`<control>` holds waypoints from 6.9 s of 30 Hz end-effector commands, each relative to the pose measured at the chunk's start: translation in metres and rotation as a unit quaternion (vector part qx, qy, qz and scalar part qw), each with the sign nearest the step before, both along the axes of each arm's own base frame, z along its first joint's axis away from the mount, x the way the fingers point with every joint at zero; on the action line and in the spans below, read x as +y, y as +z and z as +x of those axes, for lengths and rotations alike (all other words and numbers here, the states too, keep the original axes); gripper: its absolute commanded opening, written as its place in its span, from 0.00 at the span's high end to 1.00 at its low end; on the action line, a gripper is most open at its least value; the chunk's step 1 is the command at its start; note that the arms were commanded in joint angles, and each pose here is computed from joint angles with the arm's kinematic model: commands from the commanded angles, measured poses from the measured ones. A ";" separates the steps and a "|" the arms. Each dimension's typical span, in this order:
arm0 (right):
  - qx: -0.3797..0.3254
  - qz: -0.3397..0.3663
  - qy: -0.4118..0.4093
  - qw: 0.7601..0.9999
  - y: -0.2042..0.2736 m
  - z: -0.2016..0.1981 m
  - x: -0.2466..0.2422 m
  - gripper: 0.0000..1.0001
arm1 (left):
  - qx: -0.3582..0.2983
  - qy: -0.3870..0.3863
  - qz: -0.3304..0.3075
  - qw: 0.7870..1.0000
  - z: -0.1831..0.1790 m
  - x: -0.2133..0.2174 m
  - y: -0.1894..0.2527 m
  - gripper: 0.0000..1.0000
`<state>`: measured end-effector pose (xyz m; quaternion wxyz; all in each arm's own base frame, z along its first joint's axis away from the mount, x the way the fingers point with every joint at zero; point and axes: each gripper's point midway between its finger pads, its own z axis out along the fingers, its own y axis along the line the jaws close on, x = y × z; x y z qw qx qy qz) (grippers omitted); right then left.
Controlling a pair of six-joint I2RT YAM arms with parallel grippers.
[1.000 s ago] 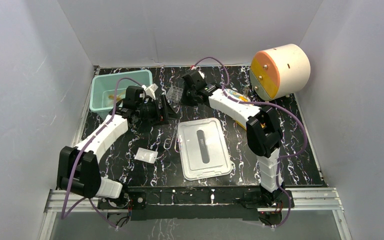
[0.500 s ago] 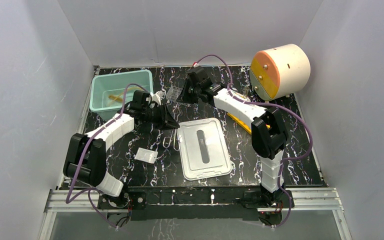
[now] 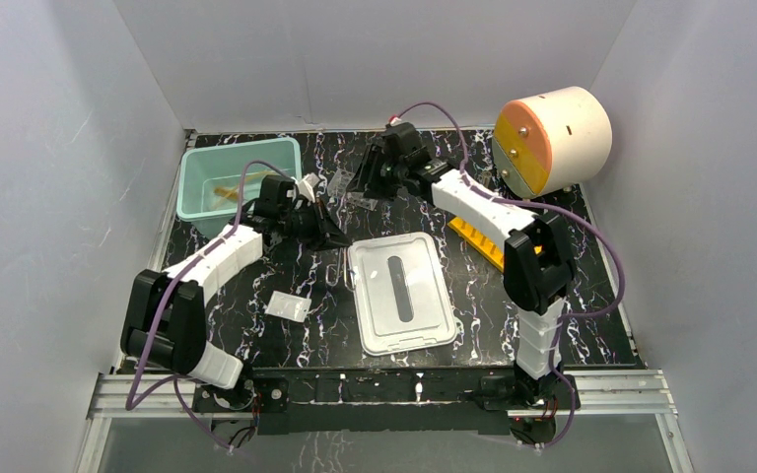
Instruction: Organize the chemistry lab equipment
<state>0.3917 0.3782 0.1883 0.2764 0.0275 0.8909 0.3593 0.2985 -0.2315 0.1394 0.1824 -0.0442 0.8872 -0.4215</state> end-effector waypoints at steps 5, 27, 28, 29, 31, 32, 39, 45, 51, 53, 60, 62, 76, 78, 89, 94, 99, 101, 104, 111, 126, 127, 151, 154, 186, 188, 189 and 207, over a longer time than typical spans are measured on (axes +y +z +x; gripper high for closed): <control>-0.162 0.038 -0.013 0.986 0.124 0.001 -0.041 0.34 | -0.086 0.177 0.081 0.977 0.059 0.050 0.079 1.00; -0.223 -0.051 -0.060 0.972 0.125 -0.008 -0.113 0.32 | 0.005 0.707 0.162 0.688 0.139 0.279 0.102 1.00; -0.224 -0.052 -0.062 0.971 0.125 -0.007 -0.115 0.32 | 0.026 0.716 0.171 0.676 0.136 0.281 0.094 1.00; -0.224 -0.054 -0.064 0.971 0.124 -0.006 -0.116 0.32 | 0.045 0.722 0.179 0.667 0.135 0.282 0.087 1.00; -0.225 -0.056 -0.064 0.971 0.123 -0.004 -0.117 0.32 | 0.078 0.722 0.191 0.660 0.133 0.281 0.070 1.00; -0.224 -0.056 -0.065 0.971 0.122 -0.004 -0.117 0.32 | 0.095 0.723 0.192 0.657 0.132 0.279 0.061 1.00; -0.231 -0.066 -0.072 0.968 0.124 -0.002 -0.122 0.32 | 0.157 0.740 0.185 0.627 0.120 0.273 0.023 1.00; -0.238 -0.067 -0.068 0.967 0.126 -0.004 -0.123 0.32 | 0.214 0.744 0.197 0.601 0.117 0.267 -0.012 1.00; -0.250 -0.063 -0.060 0.964 0.134 -0.005 -0.122 0.32 | 0.244 0.742 0.197 0.592 0.119 0.261 -0.037 1.00; -0.250 -0.065 -0.059 0.964 0.133 -0.005 -0.122 0.32 | 0.243 0.742 0.198 0.593 0.121 0.263 -0.042 1.00; -0.252 -0.068 -0.059 0.964 0.132 -0.005 -0.123 0.32 | 0.242 0.734 0.208 0.599 0.126 0.266 -0.051 0.90; -0.252 -0.068 -0.059 0.963 0.133 -0.005 -0.123 0.32 | 0.234 0.733 0.206 0.604 0.130 0.267 -0.047 0.84; -0.232 -0.070 -0.045 0.969 0.117 -0.004 -0.116 0.32 | 0.156 0.709 0.207 0.656 0.135 0.274 0.039 0.40; -0.225 -0.066 -0.031 0.972 0.112 -0.006 -0.109 0.32 | 0.126 0.699 0.212 0.671 0.134 0.277 0.058 0.37; -0.239 -0.111 0.075 0.962 0.079 -0.049 -0.044 0.28 | -0.096 0.608 0.245 0.749 0.094 0.288 0.163 0.24; -0.236 -0.146 0.193 0.941 0.033 -0.091 0.008 0.23 | -0.157 0.503 0.264 0.808 0.077 0.266 0.178 0.19; -0.236 -0.178 0.279 0.914 -0.016 -0.130 0.054 0.22 | -0.202 0.462 0.288 0.814 0.062 0.260 0.199 0.18; -0.246 -0.187 0.304 0.901 -0.028 -0.143 0.071 0.20 | -0.228 0.453 0.298 0.809 0.058 0.259 0.217 0.18; -0.253 -0.198 0.339 0.884 -0.044 -0.159 0.096 0.17 | -0.259 0.442 0.298 0.806 0.056 0.256 0.240 0.17; -0.211 -0.216 0.421 0.855 -0.090 -0.187 0.139 0.16 | -0.316 0.390 0.327 0.801 0.052 0.235 0.265 0.11; -0.154 -0.277 0.475 0.821 -0.154 -0.209 0.153 0.28 | -0.322 0.399 0.346 0.785 0.052 0.222 0.266 0.05; -0.149 -0.281 0.477 0.820 -0.158 -0.210 0.151 0.31 | -0.321 0.403 0.346 0.784 0.052 0.224 0.266 0.05; -0.151 -0.315 0.391 0.851 -0.149 -0.184 0.108 1.00 | -0.287 0.386 0.303 0.823 0.053 0.203 0.232 0.04; -0.152 -0.311 0.364 0.865 -0.138 -0.176 0.094 1.00 | -0.274 0.375 0.284 0.839 0.047 0.195 0.219 0.04; -0.119 -0.004 0.227 0.967 -0.020 -0.107 0.027 1.00 | -0.029 0.155 -0.081 0.984 -0.028 0.044 0.044 0.09; -0.120 0.008 0.228 0.966 -0.014 -0.106 0.026 1.00 | -0.027 0.141 -0.094 0.985 -0.022 0.037 0.045 0.18; -0.121 0.012 0.230 0.966 -0.011 -0.106 0.026 1.00 | -0.023 0.137 -0.097 0.986 -0.019 0.035 0.044 0.22; -0.135 0.038 0.261 0.955 0.003 -0.107 0.033 1.00 | 0.005 0.157 -0.102 0.982 0.004 0.030 0.034 0.86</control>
